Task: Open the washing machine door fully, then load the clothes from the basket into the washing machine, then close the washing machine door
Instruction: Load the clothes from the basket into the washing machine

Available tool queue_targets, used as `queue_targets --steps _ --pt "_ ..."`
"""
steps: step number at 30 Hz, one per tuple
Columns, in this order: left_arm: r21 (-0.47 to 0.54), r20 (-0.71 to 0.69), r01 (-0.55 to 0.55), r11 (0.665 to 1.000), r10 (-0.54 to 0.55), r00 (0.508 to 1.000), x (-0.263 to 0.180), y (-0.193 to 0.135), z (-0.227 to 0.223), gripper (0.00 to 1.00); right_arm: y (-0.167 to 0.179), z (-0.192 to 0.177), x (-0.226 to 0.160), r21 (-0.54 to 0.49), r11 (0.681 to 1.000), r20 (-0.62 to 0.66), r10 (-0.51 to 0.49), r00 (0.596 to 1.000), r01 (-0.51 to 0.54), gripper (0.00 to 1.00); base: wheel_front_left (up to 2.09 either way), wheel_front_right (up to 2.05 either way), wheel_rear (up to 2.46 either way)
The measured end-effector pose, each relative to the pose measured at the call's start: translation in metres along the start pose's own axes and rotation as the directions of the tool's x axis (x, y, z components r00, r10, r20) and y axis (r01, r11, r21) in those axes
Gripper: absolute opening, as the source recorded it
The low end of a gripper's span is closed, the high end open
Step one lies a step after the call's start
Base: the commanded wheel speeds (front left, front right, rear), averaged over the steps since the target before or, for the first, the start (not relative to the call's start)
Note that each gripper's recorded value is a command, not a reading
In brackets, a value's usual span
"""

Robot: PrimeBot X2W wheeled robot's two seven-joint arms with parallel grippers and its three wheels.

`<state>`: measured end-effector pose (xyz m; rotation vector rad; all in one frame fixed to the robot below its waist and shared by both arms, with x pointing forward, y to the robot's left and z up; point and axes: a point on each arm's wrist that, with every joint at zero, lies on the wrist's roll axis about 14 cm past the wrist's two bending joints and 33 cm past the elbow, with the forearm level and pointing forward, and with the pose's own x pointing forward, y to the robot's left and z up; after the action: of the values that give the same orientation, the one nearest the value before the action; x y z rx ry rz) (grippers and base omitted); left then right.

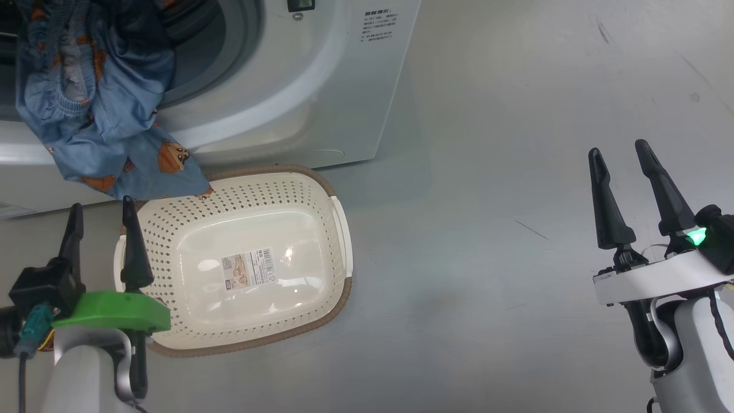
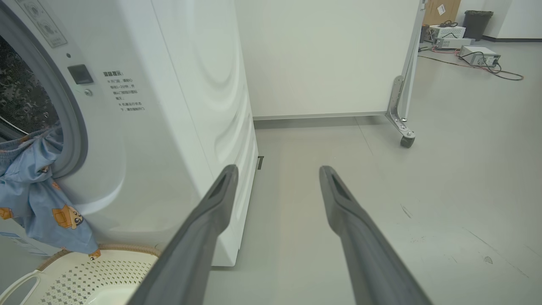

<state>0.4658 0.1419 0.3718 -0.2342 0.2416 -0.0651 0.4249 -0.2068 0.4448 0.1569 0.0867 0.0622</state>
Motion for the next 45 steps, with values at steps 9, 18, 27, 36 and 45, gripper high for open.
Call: queue_targets --steps 9,18,27,36,45 --pt "-0.015 -0.149 -0.009 1.000 0.007 0.989 -0.010 0.001 -0.049 1.00 0.001 -0.006 0.002 0.002 1.000 -0.014 0.003 1.000 -0.003 1.00 0.00 0.00 0.00" --pt "-0.036 -0.203 -0.014 0.999 0.006 0.979 0.008 -0.002 -0.067 1.00 0.005 -0.015 0.005 0.009 1.000 -0.034 0.014 0.999 -0.014 1.00 0.00 0.00 0.00" --pt "-0.036 -0.243 -0.055 0.998 0.044 0.969 0.046 0.006 -0.074 1.00 0.003 -0.023 0.011 0.014 1.000 -0.051 0.007 0.999 -0.007 1.00 0.00 0.00 0.00" --pt "-0.028 -0.286 -0.086 0.996 0.074 0.955 0.077 0.018 -0.078 1.00 0.001 -0.031 0.013 0.013 1.000 -0.069 0.001 0.998 0.000 1.00 0.00 0.00 0.00" --pt "-0.026 -0.332 -0.083 0.996 0.070 0.941 0.089 0.017 -0.086 1.00 -0.002 -0.032 0.014 0.008 1.000 -0.073 -0.006 0.997 0.007 1.00 0.00 0.00 0.00"
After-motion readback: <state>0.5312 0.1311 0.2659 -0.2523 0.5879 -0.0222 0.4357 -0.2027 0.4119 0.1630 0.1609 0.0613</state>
